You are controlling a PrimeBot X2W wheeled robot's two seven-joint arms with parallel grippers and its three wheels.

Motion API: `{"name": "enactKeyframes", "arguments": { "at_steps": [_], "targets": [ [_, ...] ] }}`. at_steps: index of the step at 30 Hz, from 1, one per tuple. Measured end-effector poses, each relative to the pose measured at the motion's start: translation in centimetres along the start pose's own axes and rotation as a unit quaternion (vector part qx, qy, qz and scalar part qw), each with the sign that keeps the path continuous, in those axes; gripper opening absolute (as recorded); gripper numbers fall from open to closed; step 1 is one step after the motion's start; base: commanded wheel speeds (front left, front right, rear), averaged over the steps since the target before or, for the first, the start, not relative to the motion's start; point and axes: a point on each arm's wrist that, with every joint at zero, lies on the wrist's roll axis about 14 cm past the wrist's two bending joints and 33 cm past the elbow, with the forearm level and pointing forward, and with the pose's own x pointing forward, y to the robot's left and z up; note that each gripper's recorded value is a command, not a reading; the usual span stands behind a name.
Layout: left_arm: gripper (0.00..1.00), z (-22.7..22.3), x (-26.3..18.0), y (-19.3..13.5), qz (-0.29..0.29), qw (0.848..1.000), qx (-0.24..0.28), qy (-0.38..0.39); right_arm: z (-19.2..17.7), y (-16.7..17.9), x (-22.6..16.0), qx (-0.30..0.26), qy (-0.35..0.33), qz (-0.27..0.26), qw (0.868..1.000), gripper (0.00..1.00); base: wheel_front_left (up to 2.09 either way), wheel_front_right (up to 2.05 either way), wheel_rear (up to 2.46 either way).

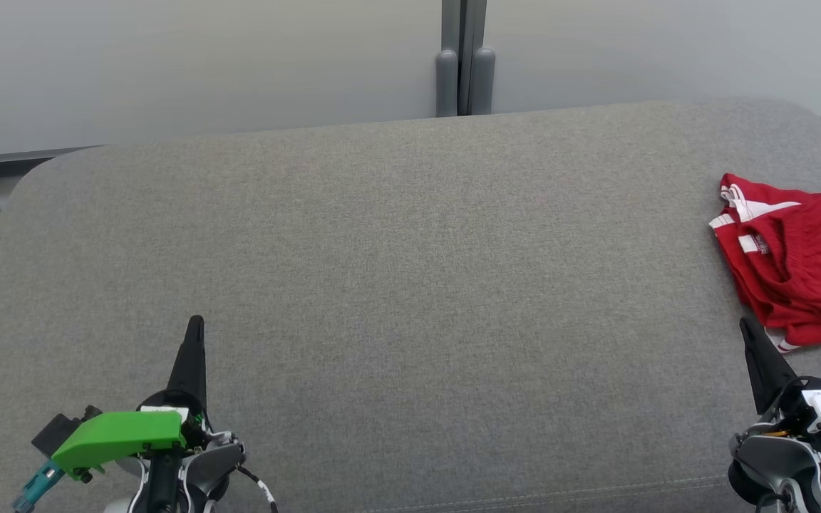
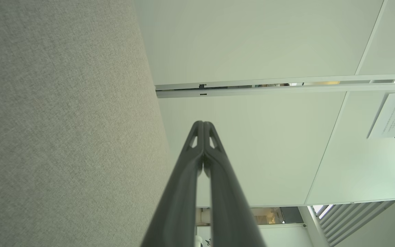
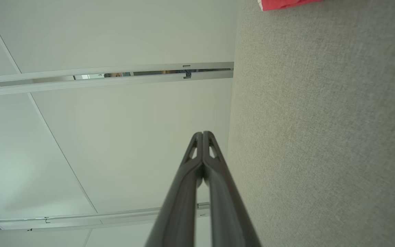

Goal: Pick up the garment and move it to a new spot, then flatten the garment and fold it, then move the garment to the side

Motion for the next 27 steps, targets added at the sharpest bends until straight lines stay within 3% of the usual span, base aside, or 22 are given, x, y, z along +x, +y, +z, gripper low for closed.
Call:
{"name": "enactKeyframes", "arguments": {
  "at_steps": [27],
  "targets": [
    [0.0,0.0,0.0,-0.01,0.0,1.0,0.0,0.0,0.0,0.0,0.0,0.0,0.0,0.0,1.0,0.0,0.0,0.0,0.0]
  ]
}}
